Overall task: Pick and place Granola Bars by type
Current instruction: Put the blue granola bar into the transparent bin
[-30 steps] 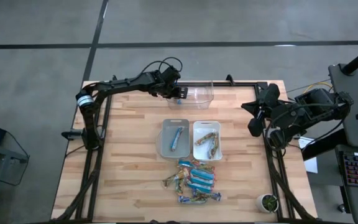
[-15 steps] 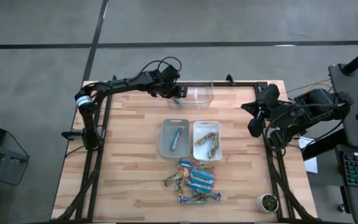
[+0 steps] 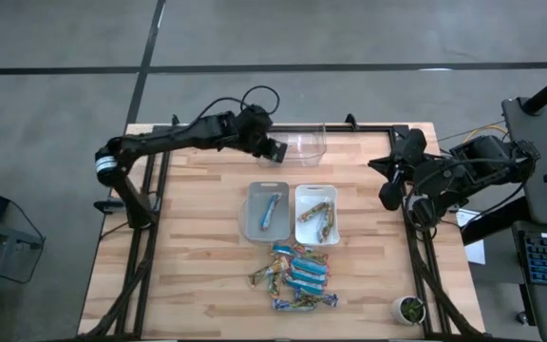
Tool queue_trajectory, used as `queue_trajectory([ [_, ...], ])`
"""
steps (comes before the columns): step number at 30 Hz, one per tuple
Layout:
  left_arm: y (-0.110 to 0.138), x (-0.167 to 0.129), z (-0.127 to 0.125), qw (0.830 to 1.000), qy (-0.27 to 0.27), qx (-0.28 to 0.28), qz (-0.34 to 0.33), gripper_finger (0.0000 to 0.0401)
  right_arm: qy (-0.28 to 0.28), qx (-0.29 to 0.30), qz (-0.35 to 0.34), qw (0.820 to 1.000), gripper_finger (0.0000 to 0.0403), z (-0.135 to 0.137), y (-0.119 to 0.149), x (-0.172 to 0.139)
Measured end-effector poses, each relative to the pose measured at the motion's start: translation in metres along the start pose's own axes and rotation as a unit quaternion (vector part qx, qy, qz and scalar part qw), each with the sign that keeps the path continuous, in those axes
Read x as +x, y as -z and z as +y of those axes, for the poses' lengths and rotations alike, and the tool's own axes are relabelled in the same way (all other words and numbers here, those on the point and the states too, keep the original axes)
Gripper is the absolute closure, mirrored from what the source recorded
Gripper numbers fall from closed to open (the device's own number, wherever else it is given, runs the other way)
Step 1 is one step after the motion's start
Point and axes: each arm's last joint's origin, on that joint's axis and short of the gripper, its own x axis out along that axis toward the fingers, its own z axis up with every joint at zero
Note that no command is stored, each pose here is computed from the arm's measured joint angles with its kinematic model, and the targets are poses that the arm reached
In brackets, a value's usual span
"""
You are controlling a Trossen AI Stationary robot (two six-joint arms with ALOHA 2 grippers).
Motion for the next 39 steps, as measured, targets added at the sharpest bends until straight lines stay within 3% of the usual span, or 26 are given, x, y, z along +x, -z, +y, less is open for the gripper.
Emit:
queue_trajectory([
  [8, 0.047, -0.051, -0.064, 0.982, 0.107, 0.152, -0.010, 0.0401, -0.048, -0.035, 0.036, 0.998, 0.0394, 0.009, 0.001, 0.005],
  [15, 0.079, -0.088, -0.091, 0.961, 0.150, 0.232, -0.025, 0.0401, -0.107, -0.073, 0.061, 0.990, 0.0394, 0.032, -0.002, 0.018],
  [22, 0.094, -0.109, -0.099, 0.948, 0.166, 0.269, -0.035, 0.0401, -0.148, -0.102, 0.060, 0.982, 0.0394, 0.065, 0.000, 0.028],
  [30, 0.098, -0.119, -0.097, 0.937, 0.168, 0.306, -0.031, 0.0401, -0.222, -0.167, 0.051, 0.959, 0.0394, 0.129, 0.021, 0.027],
  [39, 0.097, -0.126, -0.094, 0.931, 0.168, 0.323, -0.034, 0.0401, -0.256, -0.094, 0.123, 0.954, 0.0390, 0.176, 0.049, 0.032],
])
